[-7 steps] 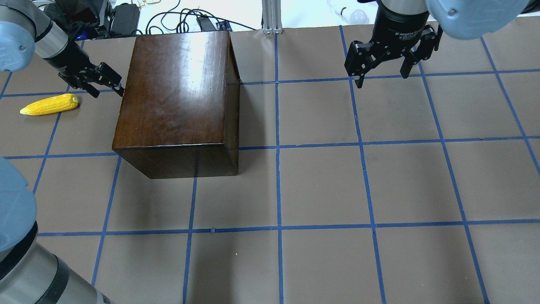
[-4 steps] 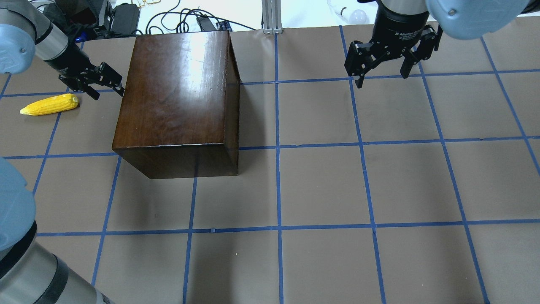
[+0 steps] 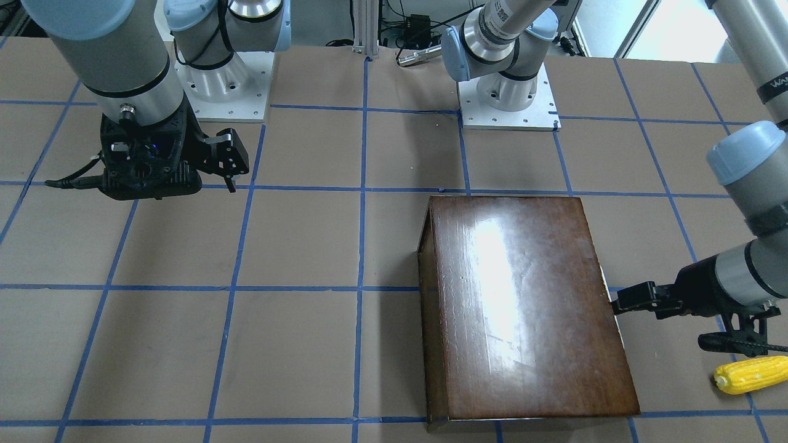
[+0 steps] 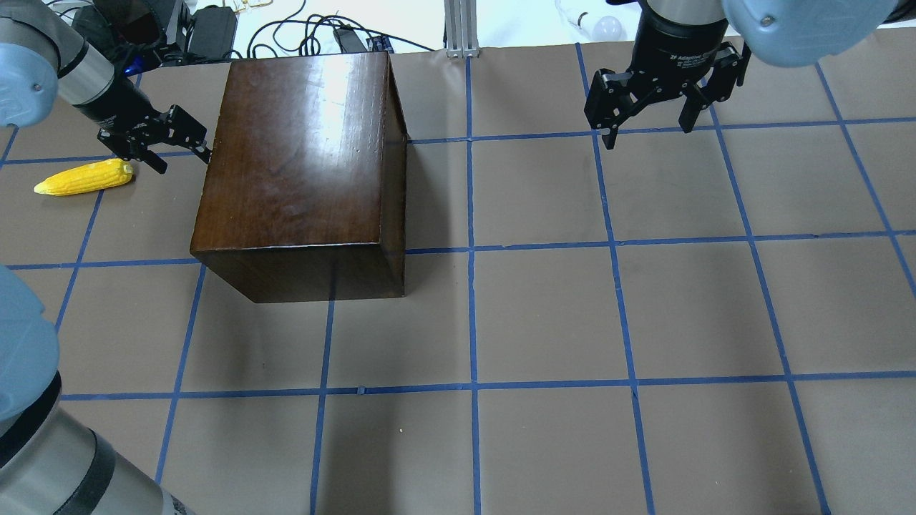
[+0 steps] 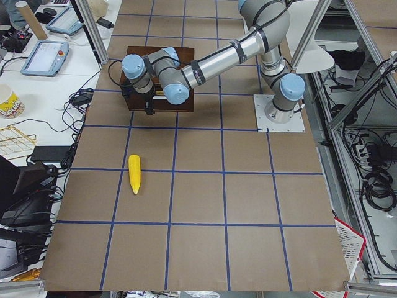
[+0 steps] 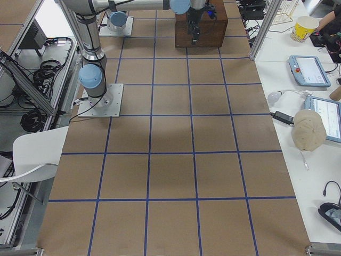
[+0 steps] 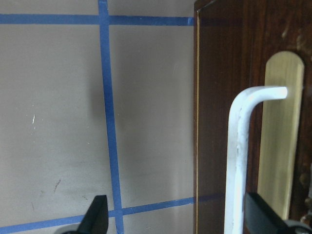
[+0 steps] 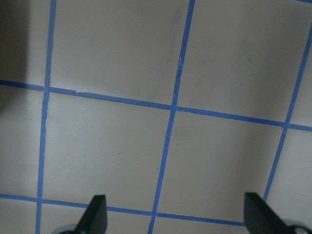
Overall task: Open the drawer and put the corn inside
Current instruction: 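Move the left gripper down beside the cabinet to the white drawer handle, then hook the drawer handle with the left gripper and pull the drawer open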
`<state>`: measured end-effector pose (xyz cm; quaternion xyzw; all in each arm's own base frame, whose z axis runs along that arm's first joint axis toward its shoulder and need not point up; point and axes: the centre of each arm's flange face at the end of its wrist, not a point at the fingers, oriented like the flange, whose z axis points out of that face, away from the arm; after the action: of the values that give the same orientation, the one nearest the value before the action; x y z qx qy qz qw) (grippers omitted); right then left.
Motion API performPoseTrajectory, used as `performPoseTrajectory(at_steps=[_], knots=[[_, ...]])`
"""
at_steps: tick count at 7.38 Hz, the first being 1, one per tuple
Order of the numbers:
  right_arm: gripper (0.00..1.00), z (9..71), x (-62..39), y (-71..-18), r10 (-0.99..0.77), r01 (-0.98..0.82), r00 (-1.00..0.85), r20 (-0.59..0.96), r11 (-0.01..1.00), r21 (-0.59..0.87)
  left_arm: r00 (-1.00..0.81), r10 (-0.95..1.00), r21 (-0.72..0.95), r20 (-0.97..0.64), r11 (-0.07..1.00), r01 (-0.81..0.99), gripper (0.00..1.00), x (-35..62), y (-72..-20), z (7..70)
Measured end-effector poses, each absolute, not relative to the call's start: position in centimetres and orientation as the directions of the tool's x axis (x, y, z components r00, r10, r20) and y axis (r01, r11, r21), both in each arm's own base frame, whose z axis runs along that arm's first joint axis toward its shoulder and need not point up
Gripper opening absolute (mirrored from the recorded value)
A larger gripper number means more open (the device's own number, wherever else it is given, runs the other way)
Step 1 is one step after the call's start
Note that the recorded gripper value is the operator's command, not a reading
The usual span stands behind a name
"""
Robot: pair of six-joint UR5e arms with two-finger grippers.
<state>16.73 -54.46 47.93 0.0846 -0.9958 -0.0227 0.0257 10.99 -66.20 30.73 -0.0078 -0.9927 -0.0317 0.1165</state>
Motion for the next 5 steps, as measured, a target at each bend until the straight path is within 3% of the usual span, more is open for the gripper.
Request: performPoseTrajectory(at_steps=[5], knots=[[1.00, 47.9, 16.7, -54.5, -0.170, -0.168, -0.984, 0.048, 0.985, 0.050, -0.964, -0.015, 0.081, 0.264, 0.997, 0.007, 0.98, 10.6, -65.8, 29.1]])
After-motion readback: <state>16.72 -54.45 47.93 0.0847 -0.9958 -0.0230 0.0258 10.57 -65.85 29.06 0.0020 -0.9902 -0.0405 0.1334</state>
